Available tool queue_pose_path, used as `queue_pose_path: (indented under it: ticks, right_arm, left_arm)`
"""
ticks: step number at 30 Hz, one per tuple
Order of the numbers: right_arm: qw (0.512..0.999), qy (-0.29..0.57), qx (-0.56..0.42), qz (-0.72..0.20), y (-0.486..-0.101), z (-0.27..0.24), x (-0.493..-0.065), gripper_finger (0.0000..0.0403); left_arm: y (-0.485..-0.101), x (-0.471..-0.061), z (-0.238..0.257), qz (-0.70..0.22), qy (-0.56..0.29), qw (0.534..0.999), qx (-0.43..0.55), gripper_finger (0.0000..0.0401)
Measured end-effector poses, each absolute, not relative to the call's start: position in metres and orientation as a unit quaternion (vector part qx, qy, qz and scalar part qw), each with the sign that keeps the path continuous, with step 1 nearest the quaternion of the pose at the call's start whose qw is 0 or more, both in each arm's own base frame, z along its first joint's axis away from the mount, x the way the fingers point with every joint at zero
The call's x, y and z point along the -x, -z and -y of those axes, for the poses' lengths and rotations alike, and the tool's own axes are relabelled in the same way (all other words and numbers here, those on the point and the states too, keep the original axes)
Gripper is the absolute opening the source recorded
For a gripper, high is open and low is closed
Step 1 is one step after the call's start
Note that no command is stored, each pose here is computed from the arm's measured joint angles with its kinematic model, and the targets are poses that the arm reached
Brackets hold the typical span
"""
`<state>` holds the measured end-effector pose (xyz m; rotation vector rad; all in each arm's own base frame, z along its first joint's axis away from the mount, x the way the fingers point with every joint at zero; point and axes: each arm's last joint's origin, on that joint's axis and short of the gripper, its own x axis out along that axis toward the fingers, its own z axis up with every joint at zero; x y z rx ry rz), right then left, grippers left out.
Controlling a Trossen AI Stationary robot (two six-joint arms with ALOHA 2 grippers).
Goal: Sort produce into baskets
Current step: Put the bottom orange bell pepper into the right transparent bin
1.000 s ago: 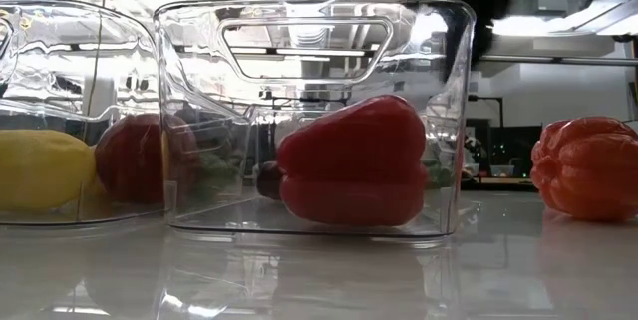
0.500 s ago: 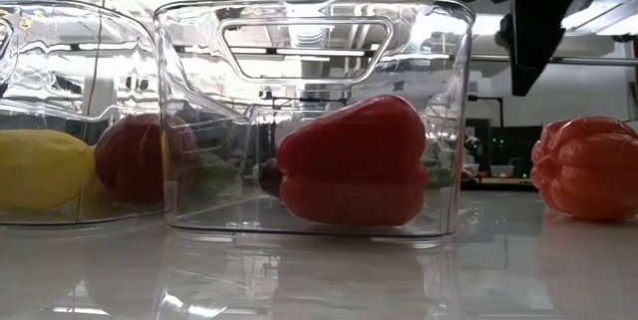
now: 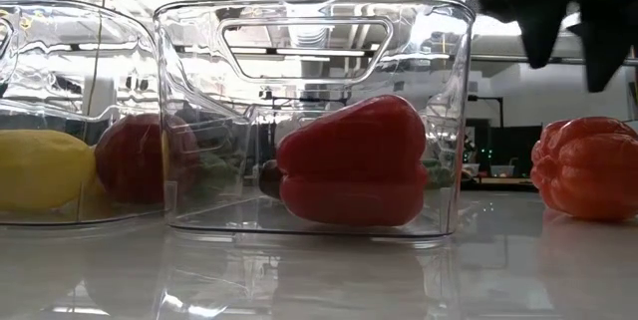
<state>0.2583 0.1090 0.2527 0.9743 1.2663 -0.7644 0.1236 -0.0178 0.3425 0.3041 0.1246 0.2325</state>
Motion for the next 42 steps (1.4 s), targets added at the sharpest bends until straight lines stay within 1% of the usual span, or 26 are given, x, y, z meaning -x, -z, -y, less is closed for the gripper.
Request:
queue_pose_path:
  ticks: [3,6,8,13,21,25,30,32,35,38,40,42]
  right_arm:
    - [0.616,0.358,-0.431,-0.554,-0.249,-0.120,-0.253,0.0385]
    - [0.599,0.390,-0.414,-0.564,-0.240,-0.127,-0.248,0.0385]
    - [0.595,0.404,-0.401,-0.567,-0.234,-0.128,-0.249,0.0384]
    - [0.613,0.402,-0.374,-0.568,-0.218,-0.127,-0.262,0.0384]
    - [0.602,0.400,-0.325,-0.609,-0.192,-0.118,-0.278,0.0383]
    - [0.603,0.394,-0.305,-0.623,-0.185,-0.117,-0.280,0.0364]
    - [0.610,0.379,-0.291,-0.632,-0.185,-0.117,-0.281,0.0317]
    - [0.614,0.372,-0.284,-0.636,-0.185,-0.118,-0.280,0.0306]
    - [0.618,0.360,-0.272,-0.645,-0.187,-0.119,-0.281,0.0305]
    - [0.626,0.351,-0.271,-0.642,-0.202,-0.119,-0.288,0.0309]
    - [0.652,0.336,-0.274,-0.622,-0.220,-0.121,-0.296,0.0310]
    - [0.688,0.318,-0.274,-0.592,-0.241,-0.124,-0.307,0.0310]
  left_arm:
    - [-0.343,-0.124,0.018,-0.060,-0.116,0.981,-0.141,0.0320]
    - [-0.343,-0.124,0.018,-0.059,-0.117,0.983,-0.129,0.0320]
    - [-0.343,-0.124,0.018,-0.058,-0.117,0.984,-0.119,0.0320]
    - [-0.342,-0.124,0.018,-0.060,-0.117,0.987,-0.098,0.0320]
    - [-0.335,-0.129,0.020,-0.089,-0.102,0.988,-0.075,0.0320]
    - [-0.332,-0.132,0.021,-0.099,-0.096,0.988,-0.070,0.0320]
    - [-0.330,-0.135,0.022,-0.109,-0.093,0.987,-0.072,0.0320]
    - [-0.330,-0.135,0.022,-0.109,-0.093,0.987,-0.072,0.0320]
    - [-0.330,-0.135,0.022,-0.109,-0.093,0.987,-0.072,0.0320]
    - [-0.330,-0.135,0.023,-0.109,-0.084,0.988,-0.073,0.0320]
    - [-0.330,-0.136,0.024,-0.107,-0.058,0.989,-0.078,0.0320]
    - [-0.331,-0.136,0.027,-0.100,-0.018,0.992,-0.081,0.0320]
